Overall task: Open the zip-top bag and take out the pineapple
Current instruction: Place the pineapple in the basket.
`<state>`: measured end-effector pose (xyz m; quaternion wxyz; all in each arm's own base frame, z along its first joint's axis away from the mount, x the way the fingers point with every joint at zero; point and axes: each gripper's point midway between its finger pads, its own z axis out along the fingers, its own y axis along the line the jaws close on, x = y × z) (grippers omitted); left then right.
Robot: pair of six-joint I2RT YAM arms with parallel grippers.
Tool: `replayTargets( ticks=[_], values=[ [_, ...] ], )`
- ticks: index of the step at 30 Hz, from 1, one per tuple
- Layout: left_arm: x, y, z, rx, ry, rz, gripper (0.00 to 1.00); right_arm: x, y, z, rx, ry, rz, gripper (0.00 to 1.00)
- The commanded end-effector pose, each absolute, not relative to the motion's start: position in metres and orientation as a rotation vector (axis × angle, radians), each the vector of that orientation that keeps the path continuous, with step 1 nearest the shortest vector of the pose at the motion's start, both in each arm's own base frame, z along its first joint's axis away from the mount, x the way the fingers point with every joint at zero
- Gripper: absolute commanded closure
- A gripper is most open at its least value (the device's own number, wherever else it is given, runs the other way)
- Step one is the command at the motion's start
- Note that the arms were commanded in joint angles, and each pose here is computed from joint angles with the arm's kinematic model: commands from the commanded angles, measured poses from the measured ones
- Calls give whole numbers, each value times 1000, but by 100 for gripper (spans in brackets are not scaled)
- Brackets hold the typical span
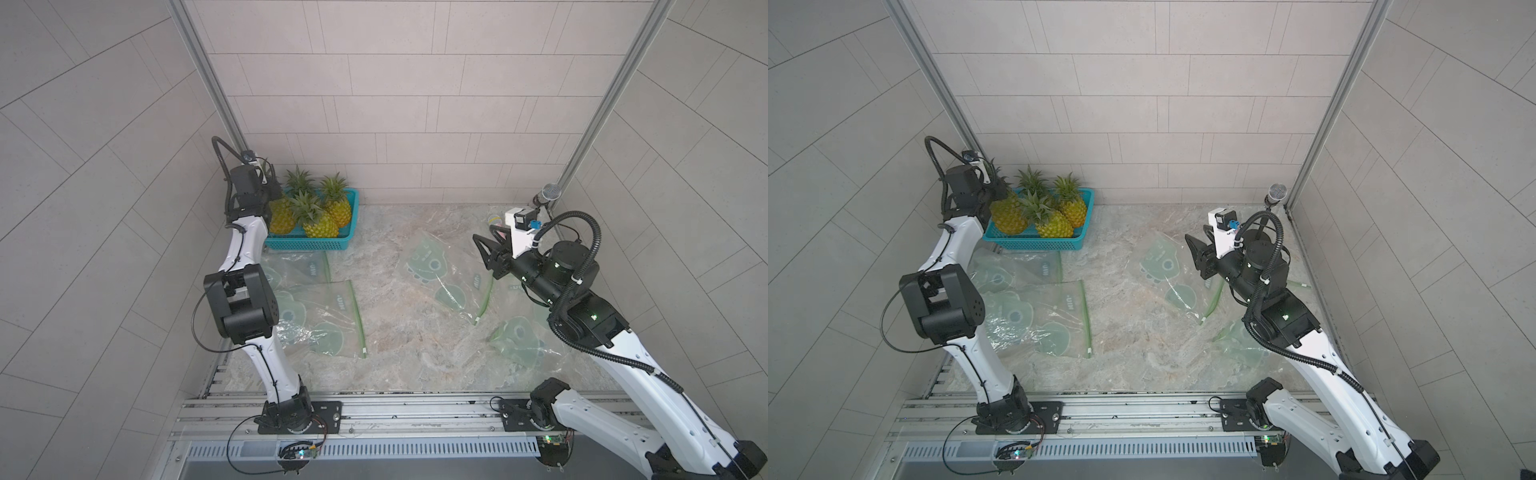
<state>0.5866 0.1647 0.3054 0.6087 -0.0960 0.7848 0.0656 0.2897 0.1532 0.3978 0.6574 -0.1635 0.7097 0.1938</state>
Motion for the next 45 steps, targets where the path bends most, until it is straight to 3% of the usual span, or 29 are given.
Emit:
replayTargets(
  ticks=[1, 13, 30, 45],
  values=[
    [593, 166, 361, -154, 1662, 180, 94, 287, 152, 411, -353, 1584, 461, 48],
    [613, 168, 286, -102, 1754, 180, 93, 290, 156, 408, -354, 1600, 484, 48],
    [597, 164, 183, -129, 1886, 155, 90, 292, 156, 400, -342, 1620, 487, 48],
    [590, 162, 174, -135, 1902, 150, 78, 295, 154, 391, -335, 1638, 468, 48]
  ],
)
